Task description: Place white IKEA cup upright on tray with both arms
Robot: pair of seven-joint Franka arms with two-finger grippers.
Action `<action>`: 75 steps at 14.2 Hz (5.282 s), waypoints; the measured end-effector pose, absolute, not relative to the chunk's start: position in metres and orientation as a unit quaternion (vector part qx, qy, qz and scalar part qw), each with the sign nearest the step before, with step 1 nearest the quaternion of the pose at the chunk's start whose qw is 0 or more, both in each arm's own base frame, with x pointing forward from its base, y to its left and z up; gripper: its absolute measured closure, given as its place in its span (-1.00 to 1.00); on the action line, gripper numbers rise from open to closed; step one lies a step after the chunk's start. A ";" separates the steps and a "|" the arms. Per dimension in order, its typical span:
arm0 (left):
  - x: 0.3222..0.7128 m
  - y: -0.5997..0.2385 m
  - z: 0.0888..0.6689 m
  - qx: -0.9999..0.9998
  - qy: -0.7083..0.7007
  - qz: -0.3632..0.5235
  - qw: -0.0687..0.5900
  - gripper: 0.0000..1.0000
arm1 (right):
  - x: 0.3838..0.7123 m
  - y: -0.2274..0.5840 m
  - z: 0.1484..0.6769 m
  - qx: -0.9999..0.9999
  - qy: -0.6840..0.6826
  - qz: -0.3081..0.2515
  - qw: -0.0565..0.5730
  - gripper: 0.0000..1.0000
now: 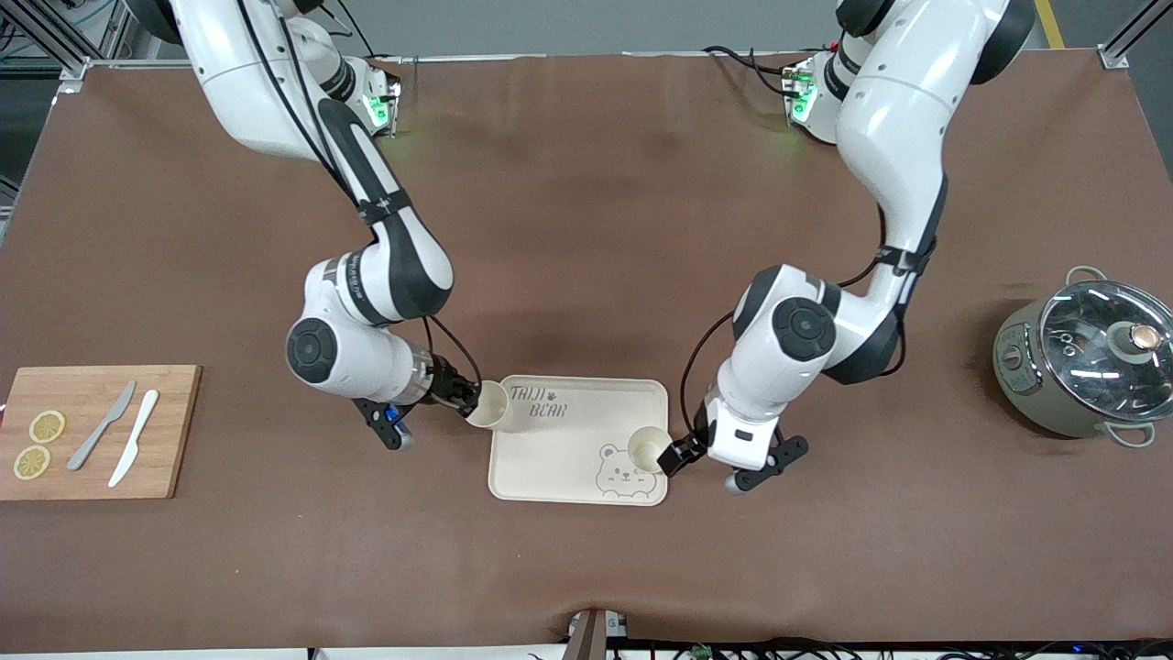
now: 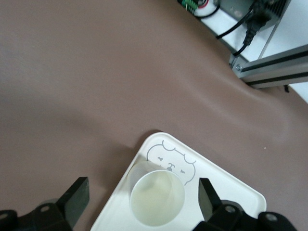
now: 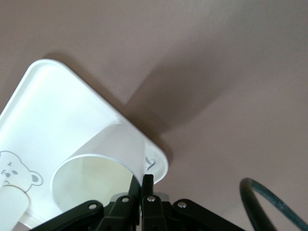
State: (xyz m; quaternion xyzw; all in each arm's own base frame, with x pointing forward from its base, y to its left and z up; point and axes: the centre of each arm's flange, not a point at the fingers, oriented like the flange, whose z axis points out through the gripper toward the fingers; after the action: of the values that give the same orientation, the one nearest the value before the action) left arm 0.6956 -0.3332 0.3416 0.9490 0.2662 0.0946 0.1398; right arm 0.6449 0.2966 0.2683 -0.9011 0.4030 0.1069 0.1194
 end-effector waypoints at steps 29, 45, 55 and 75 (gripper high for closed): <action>0.603 -0.045 0.679 0.974 0.201 0.102 0.026 -1.00 | 0.659 0.236 0.469 -0.935 0.341 0.083 0.044 -1.00; 0.534 0.023 0.706 1.000 0.010 0.005 -0.012 -1.00 | 0.583 0.010 0.560 -0.989 0.119 0.068 0.051 -1.00; 0.478 -0.052 0.692 1.000 -0.012 0.016 -0.016 -1.00 | 0.531 -0.038 0.632 -0.999 0.002 0.038 0.012 -1.00; 0.511 -0.043 0.670 0.999 -0.004 0.034 -0.012 -1.00 | 0.521 -0.021 0.641 -1.000 -0.013 0.016 0.007 -1.00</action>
State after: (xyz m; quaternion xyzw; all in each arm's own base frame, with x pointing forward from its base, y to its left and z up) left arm 0.5108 -0.0426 0.6698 0.9994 -0.0039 0.0336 -0.0120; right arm 0.5212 -0.0210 0.6414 -0.9998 -0.0132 0.0159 0.0067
